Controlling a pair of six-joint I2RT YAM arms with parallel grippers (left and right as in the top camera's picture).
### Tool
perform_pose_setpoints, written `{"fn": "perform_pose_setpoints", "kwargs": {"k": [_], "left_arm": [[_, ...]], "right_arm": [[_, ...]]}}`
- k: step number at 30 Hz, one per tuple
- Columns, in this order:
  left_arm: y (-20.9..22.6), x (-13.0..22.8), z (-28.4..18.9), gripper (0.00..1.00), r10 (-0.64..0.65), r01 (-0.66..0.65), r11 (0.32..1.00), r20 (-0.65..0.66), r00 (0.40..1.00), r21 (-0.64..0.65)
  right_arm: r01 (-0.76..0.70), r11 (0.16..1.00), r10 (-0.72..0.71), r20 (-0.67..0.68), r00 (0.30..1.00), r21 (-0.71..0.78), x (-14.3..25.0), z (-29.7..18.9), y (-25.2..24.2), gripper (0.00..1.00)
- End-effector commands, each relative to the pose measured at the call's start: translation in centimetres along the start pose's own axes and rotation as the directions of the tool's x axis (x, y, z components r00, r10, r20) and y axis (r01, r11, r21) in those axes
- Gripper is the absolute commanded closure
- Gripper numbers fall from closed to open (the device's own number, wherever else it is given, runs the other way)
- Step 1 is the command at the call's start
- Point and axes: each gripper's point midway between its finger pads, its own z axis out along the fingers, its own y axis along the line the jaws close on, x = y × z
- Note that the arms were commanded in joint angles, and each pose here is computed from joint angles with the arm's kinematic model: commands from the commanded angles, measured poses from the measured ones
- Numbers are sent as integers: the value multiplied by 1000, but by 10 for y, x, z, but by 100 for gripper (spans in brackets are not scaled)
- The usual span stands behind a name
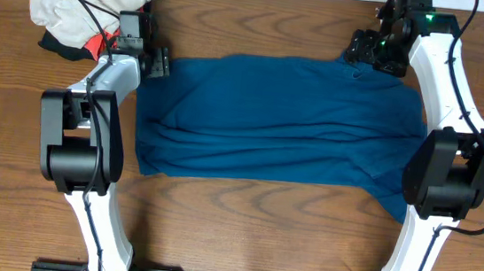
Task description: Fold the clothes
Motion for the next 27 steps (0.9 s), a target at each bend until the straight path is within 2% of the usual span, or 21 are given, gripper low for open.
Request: {"fn": "perform_pose_setpoints", "kwargs": {"k": [1, 6, 11, 14, 18, 22, 27], "left_arm": [[-4, 5, 9, 16, -17, 17, 1000, -23, 1000, 22], [-7, 10, 8, 21, -93, 95, 995, -46, 995, 38], [-19, 12, 8, 28, -110, 116, 988, -64, 992, 104], [-20, 13, 8, 37, -112, 119, 987, -67, 991, 109], [-20, 14, 8, 56, -112, 119, 987, -72, 991, 107], [-20, 15, 8, 71, -115, 123, 987, -78, 990, 105], [-20, 15, 8, 74, -118, 126, 986, -76, 990, 106]], "right_arm": [[4, 1000, -4, 16, 1000, -11, -5, -4, 7, 15], [5, 1000, -5, 14, 1000, -16, -4, -4, 9, 20], [4, 1000, -4, 10, 1000, -14, -3, -4, 8, 24], [2, 1000, -2, 2, 1000, -12, -1, -4, 7, 27], [-6, 1000, 6, -42, 999, 0, 10, -4, 5, 34], [-36, 996, 42, -68, 997, 84, 18, -4, -10, 26], [-44, 998, 46, -43, 998, 42, 14, 5, -4, 24]]}}
